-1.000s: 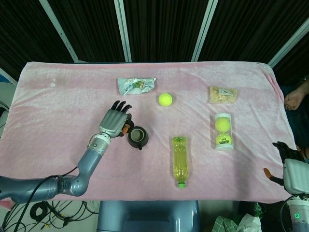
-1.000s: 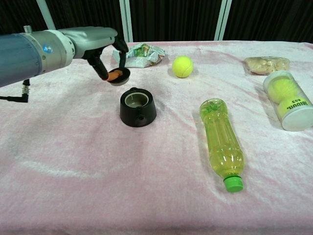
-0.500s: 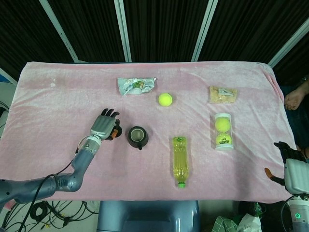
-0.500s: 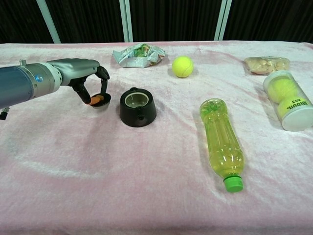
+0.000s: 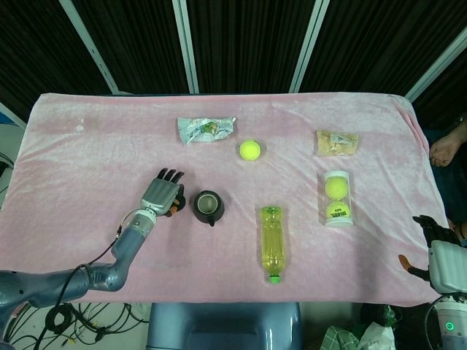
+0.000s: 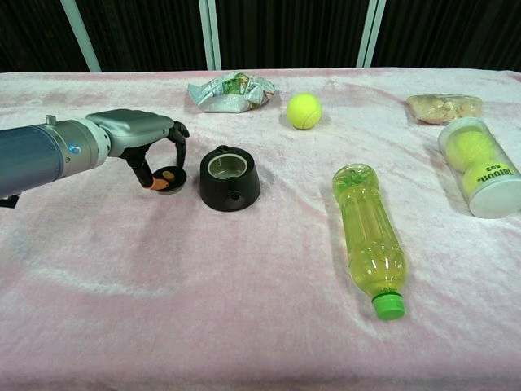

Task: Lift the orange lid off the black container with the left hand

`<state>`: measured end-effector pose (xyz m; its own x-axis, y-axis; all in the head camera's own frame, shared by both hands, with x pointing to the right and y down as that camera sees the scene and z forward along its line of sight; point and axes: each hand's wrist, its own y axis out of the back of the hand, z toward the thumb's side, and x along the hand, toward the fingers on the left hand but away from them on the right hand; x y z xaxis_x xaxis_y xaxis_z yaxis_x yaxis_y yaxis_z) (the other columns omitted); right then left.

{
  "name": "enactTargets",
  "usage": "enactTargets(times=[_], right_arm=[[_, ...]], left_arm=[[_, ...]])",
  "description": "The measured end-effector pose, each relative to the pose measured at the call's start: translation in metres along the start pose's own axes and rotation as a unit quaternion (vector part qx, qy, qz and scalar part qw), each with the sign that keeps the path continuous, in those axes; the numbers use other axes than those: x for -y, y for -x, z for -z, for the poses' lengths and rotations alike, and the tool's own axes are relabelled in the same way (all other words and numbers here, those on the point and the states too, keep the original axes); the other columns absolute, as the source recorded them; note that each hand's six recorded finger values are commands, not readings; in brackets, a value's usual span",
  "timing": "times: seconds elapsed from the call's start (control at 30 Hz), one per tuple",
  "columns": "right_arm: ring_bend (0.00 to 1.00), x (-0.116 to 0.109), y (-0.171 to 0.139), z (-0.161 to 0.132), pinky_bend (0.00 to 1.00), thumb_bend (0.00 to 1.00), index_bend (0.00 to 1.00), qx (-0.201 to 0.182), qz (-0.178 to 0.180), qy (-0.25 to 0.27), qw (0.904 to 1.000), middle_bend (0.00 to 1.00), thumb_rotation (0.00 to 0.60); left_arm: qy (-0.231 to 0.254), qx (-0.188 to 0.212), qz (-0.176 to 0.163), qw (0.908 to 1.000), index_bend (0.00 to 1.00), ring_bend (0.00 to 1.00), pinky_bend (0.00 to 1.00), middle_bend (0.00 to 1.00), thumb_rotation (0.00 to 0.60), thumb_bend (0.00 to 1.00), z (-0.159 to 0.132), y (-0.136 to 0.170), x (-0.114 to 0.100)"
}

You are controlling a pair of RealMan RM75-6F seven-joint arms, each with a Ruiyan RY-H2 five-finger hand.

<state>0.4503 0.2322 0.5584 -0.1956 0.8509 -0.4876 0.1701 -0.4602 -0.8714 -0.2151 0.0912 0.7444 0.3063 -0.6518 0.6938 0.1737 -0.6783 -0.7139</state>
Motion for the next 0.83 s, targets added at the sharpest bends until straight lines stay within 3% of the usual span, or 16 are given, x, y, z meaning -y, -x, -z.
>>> enactTargets(times=[0.2,0.4,0.53,0.7,0.83], right_arm=[[0.21,0.0,0.0,0.0,0.18,0.15,0.2,-0.001,0.001,-0.002,1.0,0.15,0.6],[0.21,-0.001,0.001,0.001,0.18,0.15,0.2,0.003,0.002,0.001,1.0,0.15,0.6],[0.21,-0.003,0.001,0.002,0.18,0.15,0.2,0.003,0.007,-0.002,1.0,0.15,0.6],[0.21,-0.005,0.002,0.002,0.18,0.15,0.2,0.0,0.011,-0.01,0.9999,0.15,0.6],[0.21,-0.005,0.002,-0.001,0.18,0.15,0.2,-0.009,0.014,-0.017,0.9997,0.15,0.6]], left_arm=[[0.034,0.014,-0.032,0.9988,0.16,0.0,0.0,0.05,0.6,0.07,-0.005,0.008,-0.023],[0.059,0.02,-0.08,0.9948,0.21,0.0,0.0,0.06,0.6,0.08,0.008,0.034,-0.06],[0.065,0.004,-0.1,0.9929,0.23,0.0,0.0,0.07,0.6,0.11,0.032,0.067,-0.078],[0.082,-0.028,-0.101,0.9911,0.23,0.0,0.0,0.06,0.6,0.11,0.063,0.117,-0.082],[0.091,-0.063,-0.112,0.9875,0.22,0.0,0.0,0.05,0.6,0.11,0.095,0.175,-0.078]])
